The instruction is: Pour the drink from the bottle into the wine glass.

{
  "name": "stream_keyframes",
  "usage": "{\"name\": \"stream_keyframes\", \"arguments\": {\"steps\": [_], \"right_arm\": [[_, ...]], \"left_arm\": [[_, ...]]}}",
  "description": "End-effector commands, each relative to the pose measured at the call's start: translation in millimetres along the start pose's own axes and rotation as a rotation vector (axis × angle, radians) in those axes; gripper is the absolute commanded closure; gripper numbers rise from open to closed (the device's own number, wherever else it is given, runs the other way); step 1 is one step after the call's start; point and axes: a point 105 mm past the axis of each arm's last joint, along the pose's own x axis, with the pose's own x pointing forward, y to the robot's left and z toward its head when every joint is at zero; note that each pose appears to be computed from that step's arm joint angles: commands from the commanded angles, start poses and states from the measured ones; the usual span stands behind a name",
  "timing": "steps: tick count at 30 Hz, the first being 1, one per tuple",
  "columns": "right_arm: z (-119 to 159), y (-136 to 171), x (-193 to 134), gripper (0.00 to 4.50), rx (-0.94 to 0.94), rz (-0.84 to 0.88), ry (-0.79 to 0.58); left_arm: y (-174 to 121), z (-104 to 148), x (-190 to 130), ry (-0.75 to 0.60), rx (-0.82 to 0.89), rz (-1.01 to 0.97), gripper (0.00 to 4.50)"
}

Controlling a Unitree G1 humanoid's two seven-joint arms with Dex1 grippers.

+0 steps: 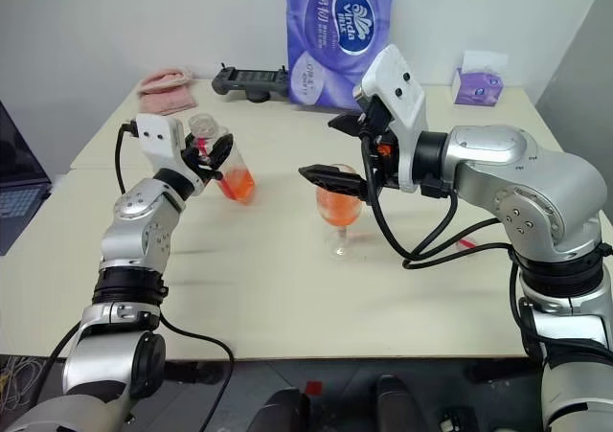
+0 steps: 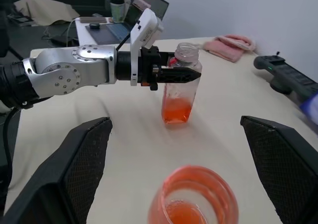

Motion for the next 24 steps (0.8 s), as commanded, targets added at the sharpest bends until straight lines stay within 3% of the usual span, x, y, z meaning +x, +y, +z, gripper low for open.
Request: {"name": "stream_keyframes", "arguments": {"steps": [1,6,13,24], "right_arm": [[11,1,-2,0.00,-0.057,0.013,-0.014],[3,3,-1,0.00,-0.049,0.034,0.022],[-3,0,1,0.00,-0.063,0.025,0.047],[-4,-5,1,0.00,-0.080,0.009,0.051]], "left_arm": [[5,17,-6,-0.068,0.041,0.022,2.38],[2,4,-13,-0.036,0.094,0.017,2.38],[8,-4,-21,-0.015,0.147,0.069,0.04],[1,-14,-30,0.024,0.139,0.056,0.04]]}}
